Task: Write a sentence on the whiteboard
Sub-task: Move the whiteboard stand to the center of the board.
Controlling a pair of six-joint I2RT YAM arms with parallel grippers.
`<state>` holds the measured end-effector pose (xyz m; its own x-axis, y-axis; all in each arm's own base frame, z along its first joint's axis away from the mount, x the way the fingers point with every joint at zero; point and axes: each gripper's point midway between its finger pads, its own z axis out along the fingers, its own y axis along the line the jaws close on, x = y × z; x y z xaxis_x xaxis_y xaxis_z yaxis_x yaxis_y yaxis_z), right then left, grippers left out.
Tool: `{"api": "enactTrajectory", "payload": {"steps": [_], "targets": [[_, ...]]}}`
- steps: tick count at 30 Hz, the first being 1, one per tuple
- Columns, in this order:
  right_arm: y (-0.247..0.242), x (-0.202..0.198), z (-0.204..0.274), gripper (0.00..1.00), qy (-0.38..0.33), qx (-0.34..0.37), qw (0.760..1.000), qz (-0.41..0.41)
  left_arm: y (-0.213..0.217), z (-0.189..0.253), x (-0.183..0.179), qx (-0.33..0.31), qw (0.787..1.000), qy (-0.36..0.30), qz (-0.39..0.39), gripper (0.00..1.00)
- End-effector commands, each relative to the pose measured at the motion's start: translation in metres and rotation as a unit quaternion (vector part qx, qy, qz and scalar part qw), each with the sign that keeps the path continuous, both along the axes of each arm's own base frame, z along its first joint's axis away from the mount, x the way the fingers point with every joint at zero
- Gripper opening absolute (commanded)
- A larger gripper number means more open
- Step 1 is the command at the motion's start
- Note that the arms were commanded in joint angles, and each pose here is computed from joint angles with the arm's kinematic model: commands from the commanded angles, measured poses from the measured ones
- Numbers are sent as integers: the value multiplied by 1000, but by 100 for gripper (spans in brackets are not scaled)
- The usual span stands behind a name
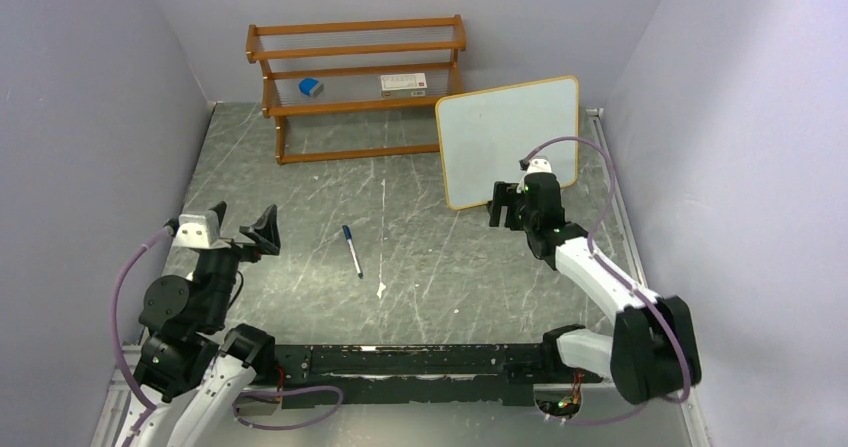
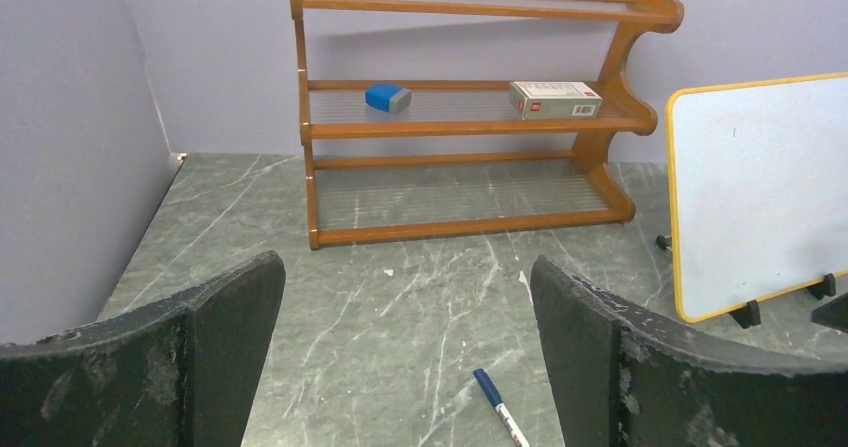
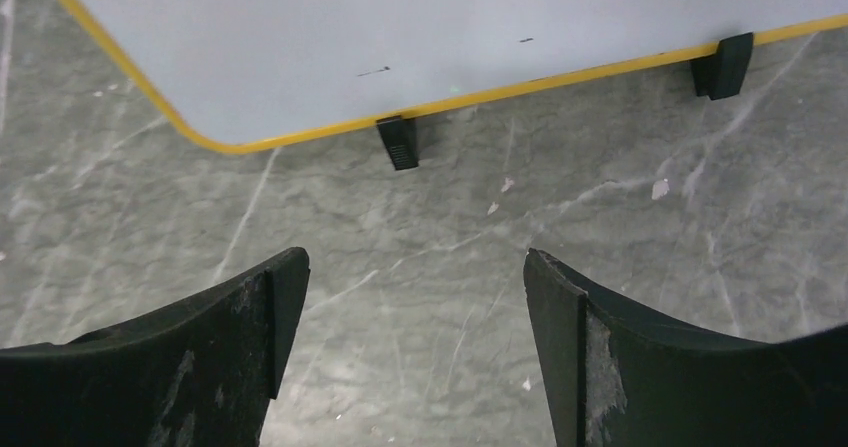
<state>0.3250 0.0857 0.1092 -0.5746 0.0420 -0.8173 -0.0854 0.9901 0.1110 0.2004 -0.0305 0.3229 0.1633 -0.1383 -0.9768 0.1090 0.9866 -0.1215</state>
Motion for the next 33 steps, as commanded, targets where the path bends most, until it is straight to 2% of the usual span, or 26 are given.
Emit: {"api": "enactTrajectory", "payload": {"steps": [1, 9, 21, 28, 33], "targets": [[8, 28, -5, 81, -19, 18, 999, 28, -3, 3, -2, 1, 1000, -14, -9, 98], [15, 41, -44, 68, 20, -13, 997, 70, -5, 3, -2, 2, 1000, -15, -14, 98], [25, 69, -69, 59, 17, -57, 993, 105, -5, 2, 0, 5, 1000, -13, -12, 98], [32, 71, -86, 43, 27, -101, 988, 116, -5, 1, 0, 7, 1000, -11, -12, 98], [50, 62, -90, 23, 28, -132, 981, 140, -6, 2, -1, 7, 1000, -14, -15, 98]]}}
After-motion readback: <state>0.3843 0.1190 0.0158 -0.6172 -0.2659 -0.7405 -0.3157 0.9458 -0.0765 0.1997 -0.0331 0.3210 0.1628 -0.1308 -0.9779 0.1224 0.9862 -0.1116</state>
